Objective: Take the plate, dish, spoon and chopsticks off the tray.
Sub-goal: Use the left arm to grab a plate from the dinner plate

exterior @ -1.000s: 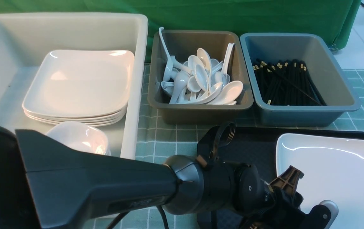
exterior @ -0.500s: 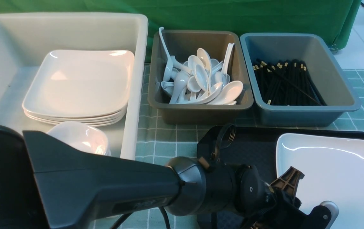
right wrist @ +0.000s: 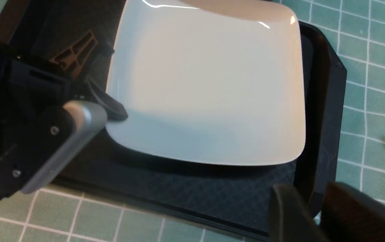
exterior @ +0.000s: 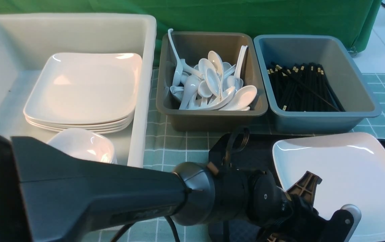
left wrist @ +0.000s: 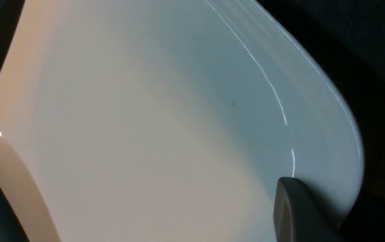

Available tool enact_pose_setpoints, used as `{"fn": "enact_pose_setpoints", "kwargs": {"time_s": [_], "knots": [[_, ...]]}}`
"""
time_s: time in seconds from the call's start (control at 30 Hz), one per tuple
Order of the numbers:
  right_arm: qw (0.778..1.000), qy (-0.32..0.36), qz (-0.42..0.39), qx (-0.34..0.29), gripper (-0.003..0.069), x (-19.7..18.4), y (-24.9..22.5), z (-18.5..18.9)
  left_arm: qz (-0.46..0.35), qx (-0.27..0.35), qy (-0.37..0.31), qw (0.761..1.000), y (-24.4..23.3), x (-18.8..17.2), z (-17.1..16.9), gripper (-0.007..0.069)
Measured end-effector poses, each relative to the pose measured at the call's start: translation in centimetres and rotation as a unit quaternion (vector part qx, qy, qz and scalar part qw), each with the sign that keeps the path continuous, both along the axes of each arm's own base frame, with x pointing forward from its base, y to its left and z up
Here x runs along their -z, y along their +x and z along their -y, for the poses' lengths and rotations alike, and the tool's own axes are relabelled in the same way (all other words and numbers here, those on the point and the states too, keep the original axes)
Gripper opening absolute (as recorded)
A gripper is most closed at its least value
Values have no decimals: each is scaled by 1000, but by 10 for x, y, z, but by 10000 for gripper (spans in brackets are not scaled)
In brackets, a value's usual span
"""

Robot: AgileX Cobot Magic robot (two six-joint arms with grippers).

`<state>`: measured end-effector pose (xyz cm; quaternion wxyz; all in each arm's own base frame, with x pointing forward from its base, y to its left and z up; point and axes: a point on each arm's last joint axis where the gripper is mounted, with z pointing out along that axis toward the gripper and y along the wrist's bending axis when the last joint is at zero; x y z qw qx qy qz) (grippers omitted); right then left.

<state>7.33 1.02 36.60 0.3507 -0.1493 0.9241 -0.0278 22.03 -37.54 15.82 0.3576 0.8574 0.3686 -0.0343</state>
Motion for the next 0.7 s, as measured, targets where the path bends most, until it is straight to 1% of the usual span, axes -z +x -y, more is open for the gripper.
{"fn": "enact_pose_setpoints", "kwargs": {"time_s": [0.23,0.3,0.33,0.37,0.5,0.63,0.7], "knots": [[1000,1,3,-1,195,0,0,0,-71,-7,16,997,-14,-29,-12,62],[1000,2,6,-1,195,-1,1,0,-90,-24,15,996,-16,-35,-14,62],[1000,3,9,-2,195,-1,1,-1,-106,-45,7,993,-17,-40,-15,62],[1000,3,9,-2,195,-1,1,-1,-108,-48,6,993,-17,-41,-15,62],[1000,6,22,-5,195,-3,3,-1,-137,-92,-12,986,-18,-48,-16,62],[1000,8,29,-6,195,-4,4,-2,-146,-98,-1,984,-20,-53,-20,62],[999,9,31,-7,195,-4,4,-2,-156,-101,-3,983,-23,-62,-23,62]]}}
